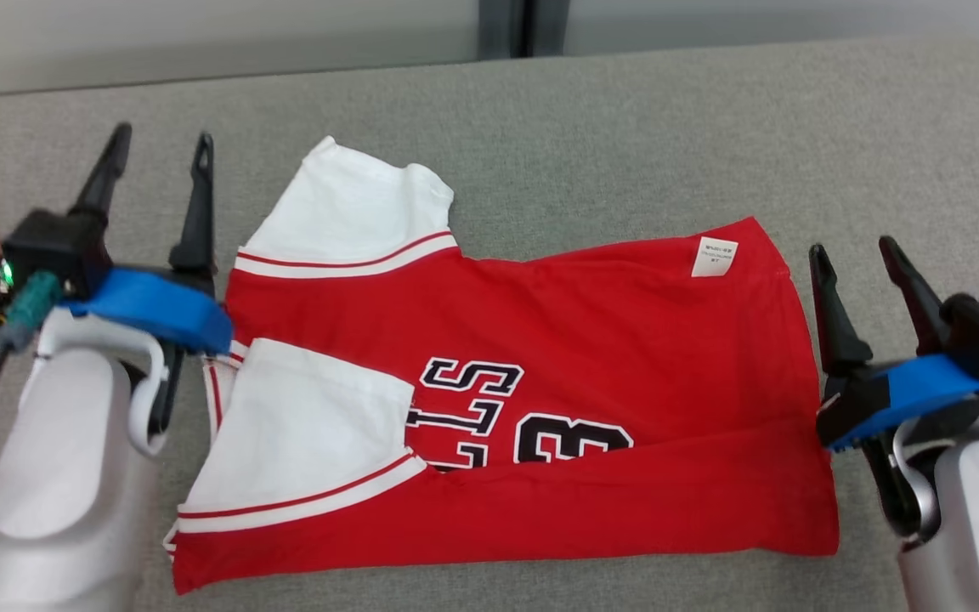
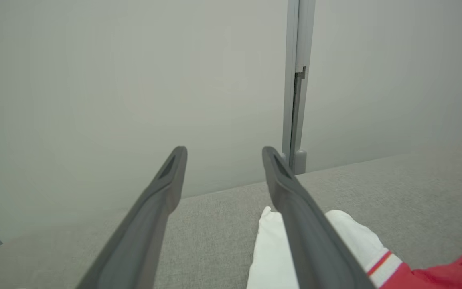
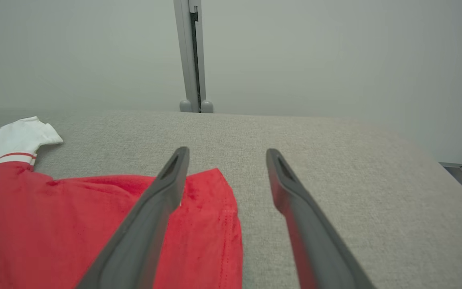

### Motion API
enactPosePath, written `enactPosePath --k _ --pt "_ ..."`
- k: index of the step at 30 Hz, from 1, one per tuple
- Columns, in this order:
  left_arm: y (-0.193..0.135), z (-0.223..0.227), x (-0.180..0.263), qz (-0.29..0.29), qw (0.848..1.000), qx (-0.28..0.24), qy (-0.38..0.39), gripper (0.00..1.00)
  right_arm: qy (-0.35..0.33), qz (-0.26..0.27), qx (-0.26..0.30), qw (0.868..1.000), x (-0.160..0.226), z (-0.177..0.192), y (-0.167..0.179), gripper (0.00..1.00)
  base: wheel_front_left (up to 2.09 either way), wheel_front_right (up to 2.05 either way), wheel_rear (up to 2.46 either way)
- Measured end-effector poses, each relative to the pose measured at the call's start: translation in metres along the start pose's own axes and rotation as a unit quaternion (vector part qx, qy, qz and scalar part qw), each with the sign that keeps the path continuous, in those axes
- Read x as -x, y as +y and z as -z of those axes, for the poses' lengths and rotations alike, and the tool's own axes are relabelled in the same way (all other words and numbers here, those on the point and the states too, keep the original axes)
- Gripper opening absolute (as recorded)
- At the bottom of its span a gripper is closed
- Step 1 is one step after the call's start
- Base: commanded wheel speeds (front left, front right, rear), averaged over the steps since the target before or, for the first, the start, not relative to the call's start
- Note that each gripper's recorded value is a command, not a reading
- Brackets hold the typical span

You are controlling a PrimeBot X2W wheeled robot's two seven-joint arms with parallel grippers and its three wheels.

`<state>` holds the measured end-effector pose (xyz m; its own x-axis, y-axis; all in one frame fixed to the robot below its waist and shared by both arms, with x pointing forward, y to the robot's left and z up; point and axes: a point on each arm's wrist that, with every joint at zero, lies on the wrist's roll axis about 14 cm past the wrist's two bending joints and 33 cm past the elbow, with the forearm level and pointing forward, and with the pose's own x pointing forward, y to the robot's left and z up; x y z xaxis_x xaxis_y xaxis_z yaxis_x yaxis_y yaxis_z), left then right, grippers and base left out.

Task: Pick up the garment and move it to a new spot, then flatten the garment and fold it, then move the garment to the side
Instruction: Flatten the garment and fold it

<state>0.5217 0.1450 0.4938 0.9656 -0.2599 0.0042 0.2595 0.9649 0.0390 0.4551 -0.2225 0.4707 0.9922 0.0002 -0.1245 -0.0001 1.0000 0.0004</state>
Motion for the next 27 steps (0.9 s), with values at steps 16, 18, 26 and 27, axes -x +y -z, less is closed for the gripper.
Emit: enactPosePath --k 16,18,26,27 --pt "-0.042 0.072 -0.106 0.138 0.97 -0.007 0.202 1.0 0.032 0.0 0.009 0.999 -0.04 0.024 -0.011 1.0 0.0 0.0 0.0" --pt "-0.046 0.089 -0.107 0.148 0.96 -0.006 0.238 1.0 0.035 0.003 0.01 0.999 -0.04 0.028 -0.014 1.0 0.0 0.0 0.0" --pt "-0.05 0.141 -0.094 0.163 0.92 0.003 0.355 1.0 0.037 0.01 0.003 0.999 -0.042 0.031 -0.021 1.0 0.0 0.0 0.0" --pt "-0.048 0.145 -0.093 0.164 0.918 0.0 0.362 1.0 0.04 0.011 0.004 0.999 -0.041 0.033 -0.022 1.0 0.0 0.0 0.0"
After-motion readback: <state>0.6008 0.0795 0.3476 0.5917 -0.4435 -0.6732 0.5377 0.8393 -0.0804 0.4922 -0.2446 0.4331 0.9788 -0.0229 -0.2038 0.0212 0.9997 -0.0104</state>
